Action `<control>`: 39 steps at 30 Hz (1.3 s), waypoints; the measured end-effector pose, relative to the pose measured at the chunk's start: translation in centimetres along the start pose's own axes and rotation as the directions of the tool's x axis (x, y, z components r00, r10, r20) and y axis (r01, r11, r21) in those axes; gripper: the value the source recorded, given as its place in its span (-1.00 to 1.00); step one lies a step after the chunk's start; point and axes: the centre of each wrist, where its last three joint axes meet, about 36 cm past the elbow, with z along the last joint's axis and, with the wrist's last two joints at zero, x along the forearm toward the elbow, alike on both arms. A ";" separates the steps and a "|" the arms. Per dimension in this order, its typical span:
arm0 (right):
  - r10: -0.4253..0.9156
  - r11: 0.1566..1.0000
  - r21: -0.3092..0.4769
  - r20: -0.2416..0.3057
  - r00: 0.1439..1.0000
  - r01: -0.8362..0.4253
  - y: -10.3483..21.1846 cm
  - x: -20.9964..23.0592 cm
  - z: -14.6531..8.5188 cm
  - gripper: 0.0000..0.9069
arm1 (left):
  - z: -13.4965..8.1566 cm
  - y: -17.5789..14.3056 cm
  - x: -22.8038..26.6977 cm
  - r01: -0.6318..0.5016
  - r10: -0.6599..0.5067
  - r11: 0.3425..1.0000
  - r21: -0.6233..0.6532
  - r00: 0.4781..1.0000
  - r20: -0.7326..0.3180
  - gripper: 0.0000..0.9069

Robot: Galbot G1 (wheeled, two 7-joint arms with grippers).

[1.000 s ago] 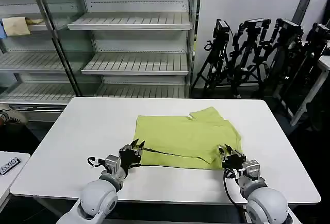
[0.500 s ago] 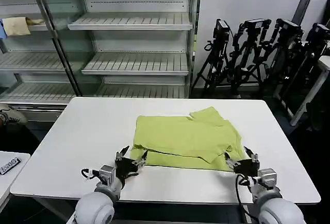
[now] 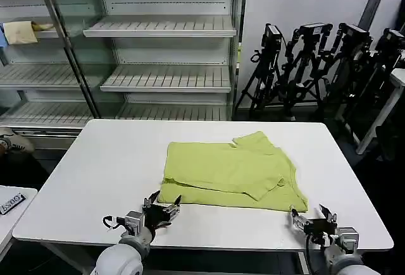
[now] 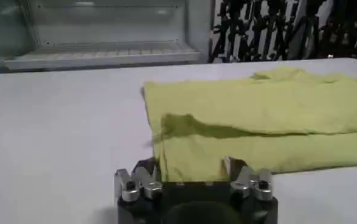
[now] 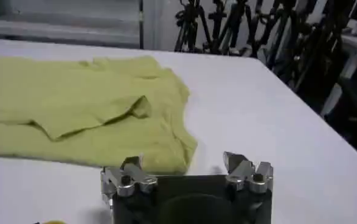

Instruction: Fold and organize the clothes.

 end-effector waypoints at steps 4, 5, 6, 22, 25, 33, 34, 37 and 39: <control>-0.008 1.000 -0.010 -0.009 1.000 0.008 0.0 0.0 0.3 -1.00 | 0.2 0.0 -0.1 -0.004 0.004 1.000 0.003 1.000 -0.009 -0.87; -0.010 1.000 -0.010 -0.010 1.000 0.010 0.0 -0.1 0.3 -1.00 | 0.2 0.0 -0.2 -0.004 0.004 1.000 0.003 1.000 -0.011 -0.89; -0.013 1.000 -0.010 -0.011 1.000 0.012 0.0 -0.1 0.3 -1.00 | 0.3 0.0 -0.2 -0.004 0.004 1.000 0.004 1.000 -0.013 -0.87; -0.030 0.999 -0.014 -0.009 1.000 0.030 -0.4 -1.0 0.5 -1.00 | 0.9 0.1 -0.7 -0.007 0.008 1.000 0.017 0.999 -0.035 -0.87; -0.030 0.999 -0.014 -0.005 1.000 0.030 -0.5 -1.0 0.5 -1.00 | 1.0 0.1 -0.8 -0.008 0.009 1.000 0.022 0.999 -0.037 -0.87; -0.031 0.999 -0.011 0.003 1.000 0.031 -0.2 -0.7 0.6 -1.00 | 1.1 0.0 -0.2 -0.010 0.011 1.000 0.028 0.999 -0.040 -0.87; -0.032 0.999 -0.011 0.004 0.999 0.032 -0.2 -0.5 0.6 -1.00 | 1.1 0.0 -0.1 -0.010 0.011 1.000 0.028 0.999 -0.039 -0.87; -0.033 0.999 -0.008 0.005 0.999 0.033 -0.1 -0.2 0.7 -1.00 | 1.1 -0.1 0.4 -0.009 0.010 1.000 0.023 0.999 -0.040 -0.89; -0.034 0.999 -0.005 0.007 0.999 0.034 0.0 0.1 0.6 -1.00 | 1.1 0.0 0.8 -0.007 0.008 1.000 0.019 0.999 -0.041 -0.89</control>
